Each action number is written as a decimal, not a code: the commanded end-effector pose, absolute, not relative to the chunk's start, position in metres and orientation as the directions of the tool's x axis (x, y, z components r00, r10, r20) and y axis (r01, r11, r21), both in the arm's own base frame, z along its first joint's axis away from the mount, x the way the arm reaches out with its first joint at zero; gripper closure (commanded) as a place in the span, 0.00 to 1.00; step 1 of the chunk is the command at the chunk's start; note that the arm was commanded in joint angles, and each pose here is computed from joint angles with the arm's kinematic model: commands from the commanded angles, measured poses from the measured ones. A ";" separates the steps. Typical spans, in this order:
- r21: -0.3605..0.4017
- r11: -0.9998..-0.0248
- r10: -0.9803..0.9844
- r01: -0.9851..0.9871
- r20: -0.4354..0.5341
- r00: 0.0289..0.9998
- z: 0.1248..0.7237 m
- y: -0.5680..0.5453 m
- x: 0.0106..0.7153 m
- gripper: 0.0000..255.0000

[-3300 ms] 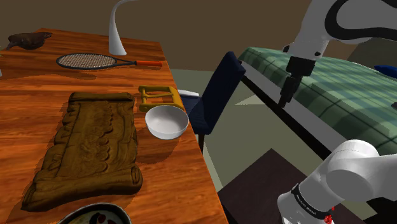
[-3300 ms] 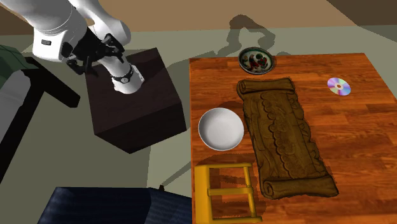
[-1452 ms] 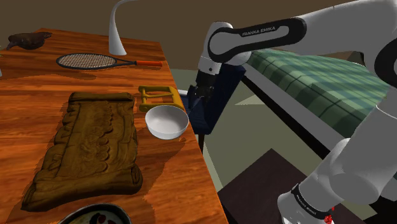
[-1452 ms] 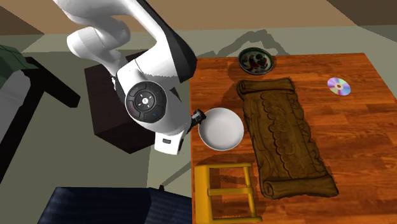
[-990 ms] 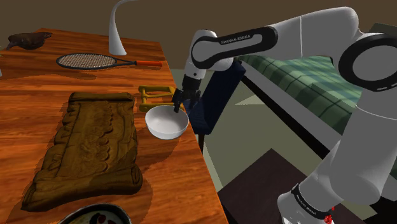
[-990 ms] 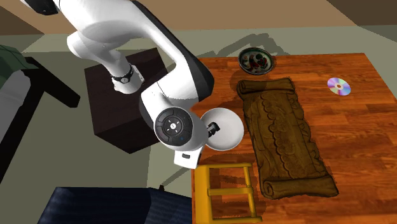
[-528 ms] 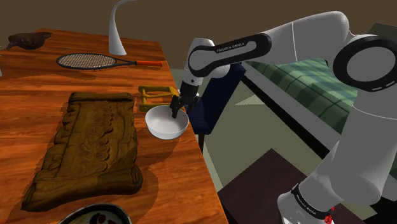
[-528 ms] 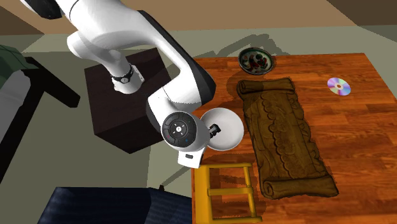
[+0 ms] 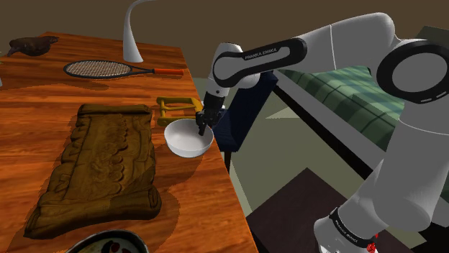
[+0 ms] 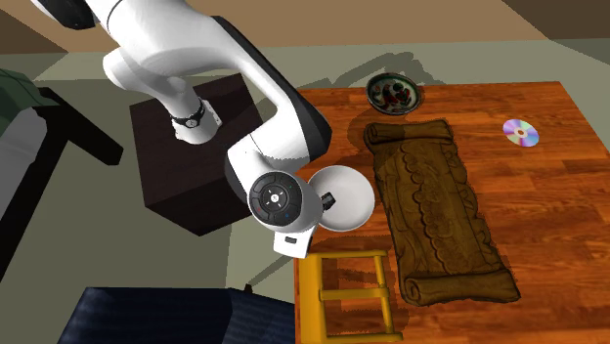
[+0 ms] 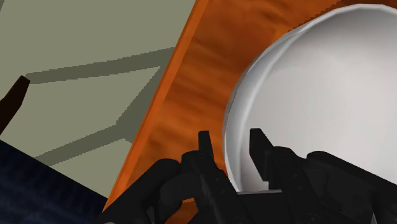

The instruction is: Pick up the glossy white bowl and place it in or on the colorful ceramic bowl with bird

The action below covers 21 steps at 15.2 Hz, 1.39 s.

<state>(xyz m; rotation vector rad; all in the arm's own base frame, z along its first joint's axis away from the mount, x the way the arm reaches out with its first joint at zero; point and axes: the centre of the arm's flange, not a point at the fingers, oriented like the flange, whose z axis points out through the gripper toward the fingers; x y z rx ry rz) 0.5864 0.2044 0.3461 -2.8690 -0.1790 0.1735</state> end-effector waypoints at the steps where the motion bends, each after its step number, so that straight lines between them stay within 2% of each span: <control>1: -0.265 -0.958 0.137 0.106 -0.102 0.985 0.346 0.204 0.586 1.00; 8: -0.265 -0.958 0.137 0.106 -0.102 0.985 0.346 0.204 0.586 1.00; 21: -0.265 -0.958 0.137 0.106 -0.102 0.985 0.415 0.204 0.586 1.00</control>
